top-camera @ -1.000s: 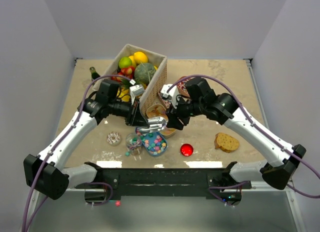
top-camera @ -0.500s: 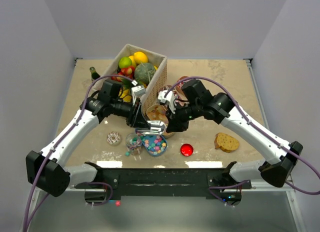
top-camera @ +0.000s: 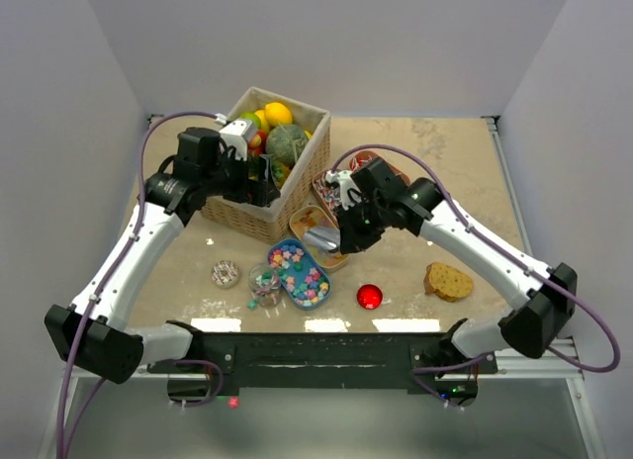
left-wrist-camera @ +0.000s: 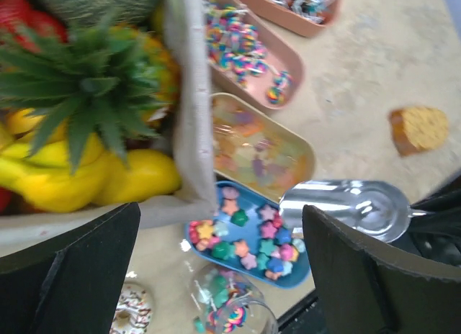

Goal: Pack the candies
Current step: Adjust the spatula, then scoop the fake candies from the storage box.

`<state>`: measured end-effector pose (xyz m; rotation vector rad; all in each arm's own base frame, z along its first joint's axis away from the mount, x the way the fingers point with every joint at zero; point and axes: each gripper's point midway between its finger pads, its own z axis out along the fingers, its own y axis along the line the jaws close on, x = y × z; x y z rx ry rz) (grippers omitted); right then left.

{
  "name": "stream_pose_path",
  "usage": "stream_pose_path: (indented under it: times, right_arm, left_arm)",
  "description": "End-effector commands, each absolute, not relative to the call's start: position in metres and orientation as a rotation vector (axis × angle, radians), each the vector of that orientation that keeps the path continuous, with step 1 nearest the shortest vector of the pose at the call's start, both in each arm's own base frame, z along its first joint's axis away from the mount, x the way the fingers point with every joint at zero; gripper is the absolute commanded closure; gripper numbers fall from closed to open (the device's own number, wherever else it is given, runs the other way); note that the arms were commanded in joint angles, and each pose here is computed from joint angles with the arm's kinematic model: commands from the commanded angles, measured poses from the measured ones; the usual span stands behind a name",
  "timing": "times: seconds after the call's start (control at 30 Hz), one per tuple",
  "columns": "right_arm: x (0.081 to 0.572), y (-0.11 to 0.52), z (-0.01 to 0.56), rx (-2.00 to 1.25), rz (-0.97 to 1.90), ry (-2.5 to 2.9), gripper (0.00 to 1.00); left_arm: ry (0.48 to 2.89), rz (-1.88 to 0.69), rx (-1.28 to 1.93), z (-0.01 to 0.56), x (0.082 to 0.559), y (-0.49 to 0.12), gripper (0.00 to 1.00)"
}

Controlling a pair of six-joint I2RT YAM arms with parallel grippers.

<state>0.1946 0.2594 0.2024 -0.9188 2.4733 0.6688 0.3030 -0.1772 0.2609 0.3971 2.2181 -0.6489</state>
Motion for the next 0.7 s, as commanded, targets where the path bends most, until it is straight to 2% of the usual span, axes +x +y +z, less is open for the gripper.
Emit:
stream_pose_path:
  times: [0.0, 0.23, 0.67]
  right_arm:
    - [0.231, 0.238, 0.196, -0.574, 0.531, 2.655, 1.00]
    - [0.282, 0.210, 0.192, -0.300, 0.414, 2.768, 1.00]
    - [0.319, 0.189, 0.151, -0.253, 0.253, 2.965, 1.00]
  left_arm:
    - [2.160, -0.448, 0.188, 0.279, 0.329, -0.147, 0.00]
    - [2.169, -0.444, 0.157, 0.268, 0.332, -0.147, 0.00]
    - [2.150, -0.504, 0.150, 0.257, 0.336, -0.156, 0.00]
